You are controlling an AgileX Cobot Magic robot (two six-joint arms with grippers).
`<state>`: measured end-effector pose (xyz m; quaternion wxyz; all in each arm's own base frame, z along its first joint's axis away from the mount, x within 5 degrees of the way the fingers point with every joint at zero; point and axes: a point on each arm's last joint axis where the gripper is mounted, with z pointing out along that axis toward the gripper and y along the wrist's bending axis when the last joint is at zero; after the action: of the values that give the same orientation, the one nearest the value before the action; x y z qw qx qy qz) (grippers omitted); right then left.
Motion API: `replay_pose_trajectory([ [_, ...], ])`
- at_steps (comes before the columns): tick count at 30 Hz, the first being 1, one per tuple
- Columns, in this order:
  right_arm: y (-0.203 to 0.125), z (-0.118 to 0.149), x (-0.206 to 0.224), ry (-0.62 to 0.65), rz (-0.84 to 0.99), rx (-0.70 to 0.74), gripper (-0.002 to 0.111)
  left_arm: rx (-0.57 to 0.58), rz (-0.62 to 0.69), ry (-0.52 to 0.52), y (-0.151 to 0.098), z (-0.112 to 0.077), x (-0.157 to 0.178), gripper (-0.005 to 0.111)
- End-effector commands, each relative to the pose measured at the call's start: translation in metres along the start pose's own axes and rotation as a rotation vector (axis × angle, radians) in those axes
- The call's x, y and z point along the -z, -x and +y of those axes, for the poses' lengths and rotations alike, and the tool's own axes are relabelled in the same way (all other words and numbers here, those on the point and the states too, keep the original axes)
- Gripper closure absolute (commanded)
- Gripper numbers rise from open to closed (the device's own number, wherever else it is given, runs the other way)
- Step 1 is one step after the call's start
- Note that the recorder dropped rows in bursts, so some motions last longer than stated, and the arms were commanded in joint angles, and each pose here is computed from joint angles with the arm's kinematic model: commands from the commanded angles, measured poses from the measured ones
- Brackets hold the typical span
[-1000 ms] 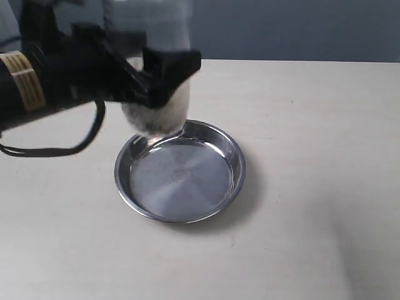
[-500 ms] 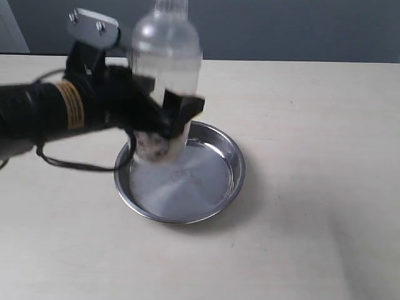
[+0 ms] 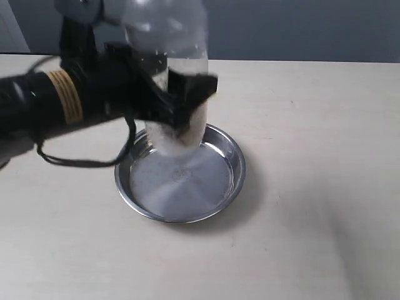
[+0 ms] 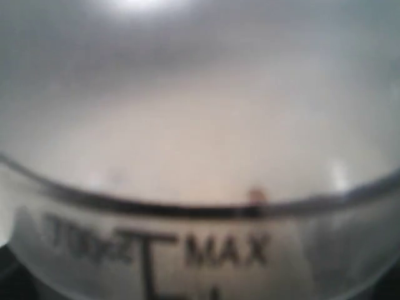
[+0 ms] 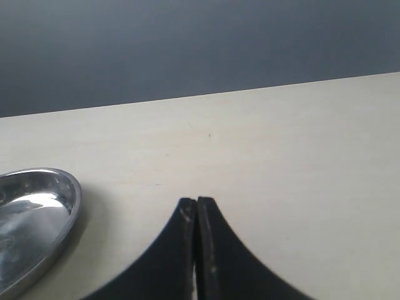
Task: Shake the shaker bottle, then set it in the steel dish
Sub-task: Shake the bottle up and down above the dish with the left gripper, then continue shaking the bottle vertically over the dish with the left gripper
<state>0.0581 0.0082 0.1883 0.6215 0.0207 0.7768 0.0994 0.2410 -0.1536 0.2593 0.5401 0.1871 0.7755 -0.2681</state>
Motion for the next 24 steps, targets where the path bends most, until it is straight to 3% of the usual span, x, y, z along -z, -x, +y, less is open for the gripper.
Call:
replay_pose_trajectory([
  [1,0.001,0.0,0.0,0.003,-0.008,0.006,0.109,-0.034,-0.08,-0.026,0.02,-0.004,0.007,0.106],
  [3,0.001,0.0,0.0,0.003,-0.008,0.006,0.109,-0.091,-0.227,-0.066,0.057,-0.016,0.028,0.106],
  [4,0.001,0.0,0.0,0.003,-0.008,0.006,0.109,-0.094,-0.227,-0.051,0.06,-0.016,0.033,0.106],
  [6,0.0,0.0,0.0,0.003,-0.006,0.006,0.109,-0.072,-0.072,0.019,0.029,-0.005,0.022,0.106],
  [8,0.0,0.0,0.0,0.003,-0.006,0.006,0.109,-0.005,0.135,0.071,-0.028,0.012,0.004,0.106],
  [10,0.0,0.0,0.0,0.003,-0.006,0.006,0.109,0.05,0.172,0.082,-0.045,0.019,-0.002,0.106],
  [13,0.0,0.0,0.0,0.003,-0.006,0.008,0.109,0.055,-0.021,-0.067,-0.019,-0.001,0.005,0.106],
  [15,0.0,0.0,0.0,0.002,-0.006,0.01,0.109,-0.027,-0.093,-0.17,-0.003,-0.018,0.009,0.106],
  [17,0.0,0.0,0.0,0.002,-0.006,0.01,0.109,-0.078,0.003,-0.044,-0.001,-0.009,0.009,0.106],
  [19,0.0,0.0,0.0,0.002,-0.006,0.01,0.109,-0.047,0.123,0.19,-0.005,0.026,0.012,0.106],
  [21,0.0,0.0,0.0,0.002,-0.006,0.01,0.109,0.198,0.053,0.353,-0.005,0.064,0.022,0.106],
  [22,0.0,0.0,0.0,0.002,-0.006,0.01,0.109,0.296,0.009,0.392,-0.006,0.073,0.026,0.106],
  [24,0.001,0.0,0.0,0.003,-0.008,0.01,0.109,0.141,0.054,0.289,-0.006,0.047,0.025,0.106],
])
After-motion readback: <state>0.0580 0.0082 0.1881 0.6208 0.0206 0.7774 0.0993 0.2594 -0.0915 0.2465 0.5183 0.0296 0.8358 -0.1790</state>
